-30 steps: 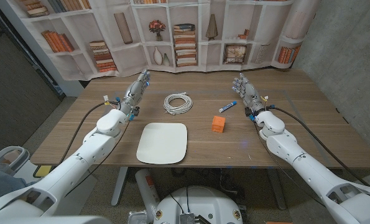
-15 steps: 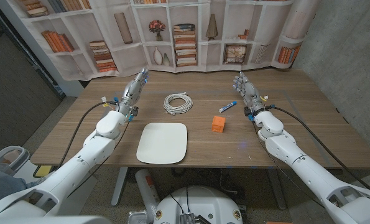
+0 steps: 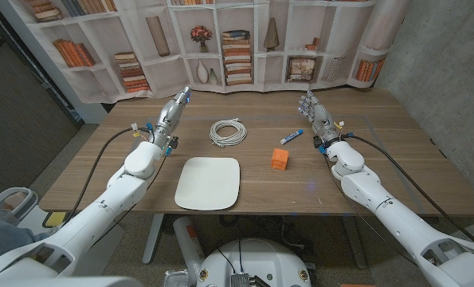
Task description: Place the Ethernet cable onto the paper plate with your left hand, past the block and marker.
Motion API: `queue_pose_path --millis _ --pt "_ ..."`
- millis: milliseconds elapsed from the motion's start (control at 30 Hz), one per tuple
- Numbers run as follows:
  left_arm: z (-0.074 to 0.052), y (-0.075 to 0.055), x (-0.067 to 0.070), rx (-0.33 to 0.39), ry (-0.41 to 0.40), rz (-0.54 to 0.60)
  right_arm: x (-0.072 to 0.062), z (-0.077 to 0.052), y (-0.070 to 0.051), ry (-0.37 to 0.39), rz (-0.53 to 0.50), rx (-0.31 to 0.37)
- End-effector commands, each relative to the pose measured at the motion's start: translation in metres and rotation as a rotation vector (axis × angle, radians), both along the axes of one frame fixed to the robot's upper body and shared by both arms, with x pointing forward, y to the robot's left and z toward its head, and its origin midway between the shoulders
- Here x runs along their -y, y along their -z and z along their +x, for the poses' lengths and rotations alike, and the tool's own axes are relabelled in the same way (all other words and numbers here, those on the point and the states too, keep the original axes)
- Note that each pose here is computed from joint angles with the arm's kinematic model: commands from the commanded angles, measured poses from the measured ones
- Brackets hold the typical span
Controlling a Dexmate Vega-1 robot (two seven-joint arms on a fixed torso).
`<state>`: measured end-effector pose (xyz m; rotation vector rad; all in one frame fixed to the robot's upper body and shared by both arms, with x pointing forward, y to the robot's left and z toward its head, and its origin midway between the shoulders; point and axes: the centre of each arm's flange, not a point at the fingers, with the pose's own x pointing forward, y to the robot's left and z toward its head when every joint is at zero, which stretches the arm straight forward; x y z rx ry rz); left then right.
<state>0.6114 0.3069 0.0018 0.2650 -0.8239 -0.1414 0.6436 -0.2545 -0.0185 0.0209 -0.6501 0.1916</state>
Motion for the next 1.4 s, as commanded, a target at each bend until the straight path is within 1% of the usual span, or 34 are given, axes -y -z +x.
queue_pose_path --millis 33,67,167,267,333,367,433,467,600,667,733,833,967,1067,1167,1300,1400 --pt "-0.011 -0.002 0.004 0.045 -0.046 0.058 -0.002 0.002 -0.001 -0.011 0.0 -0.005" --pt "-0.011 -0.002 0.004 0.044 -0.044 0.06 -0.002 0.002 0.0 -0.011 0.001 -0.006" --pt "-0.014 -0.001 0.006 0.06 -0.085 0.089 -0.003 0.002 0.002 -0.01 0.002 -0.007" --pt "-0.015 0.001 0.009 0.068 -0.094 0.1 -0.003 0.001 0.003 -0.012 0.006 -0.008" --pt "-0.018 0.001 0.01 0.087 -0.147 0.133 -0.003 0.001 0.004 -0.012 0.006 -0.008" --pt "-0.018 0.002 0.011 0.09 -0.154 0.136 -0.004 0.001 0.005 -0.013 0.007 -0.008" --pt "-0.018 0.002 0.01 0.088 -0.135 0.128 -0.004 0.0 0.006 -0.013 0.006 -0.009" --pt "-0.018 0.003 0.01 0.089 -0.138 0.124 -0.004 0.0 0.007 -0.013 0.008 -0.009" --pt "-0.021 0.002 0.011 0.105 -0.169 0.149 -0.003 -0.001 0.009 -0.013 0.01 -0.01" --pt "-0.022 0.002 0.012 0.112 -0.171 0.155 -0.003 -0.001 0.009 -0.012 0.01 -0.011" --pt "-0.023 0.002 0.013 0.119 -0.199 0.17 -0.003 -0.001 0.01 -0.014 0.013 -0.011" --pt "-0.024 0.003 0.014 0.125 -0.202 0.173 -0.003 0.0 0.01 -0.015 0.014 -0.011" --pt "-0.027 0.002 0.016 0.134 -0.21 0.184 -0.003 0.0 0.009 -0.019 0.014 -0.009" --pt "-0.031 0.002 0.017 0.146 -0.257 0.216 -0.003 0.001 0.009 -0.02 0.013 -0.008" --pt "-0.032 0.003 0.017 0.147 -0.247 0.215 -0.004 0.001 0.008 -0.022 0.014 -0.008" --pt "-0.035 0.003 0.018 0.155 -0.292 0.242 -0.004 0.002 0.007 -0.026 0.016 -0.006" --pt "-0.036 0.003 0.019 0.155 -0.298 0.252 -0.004 0.003 0.007 -0.028 0.017 -0.006"
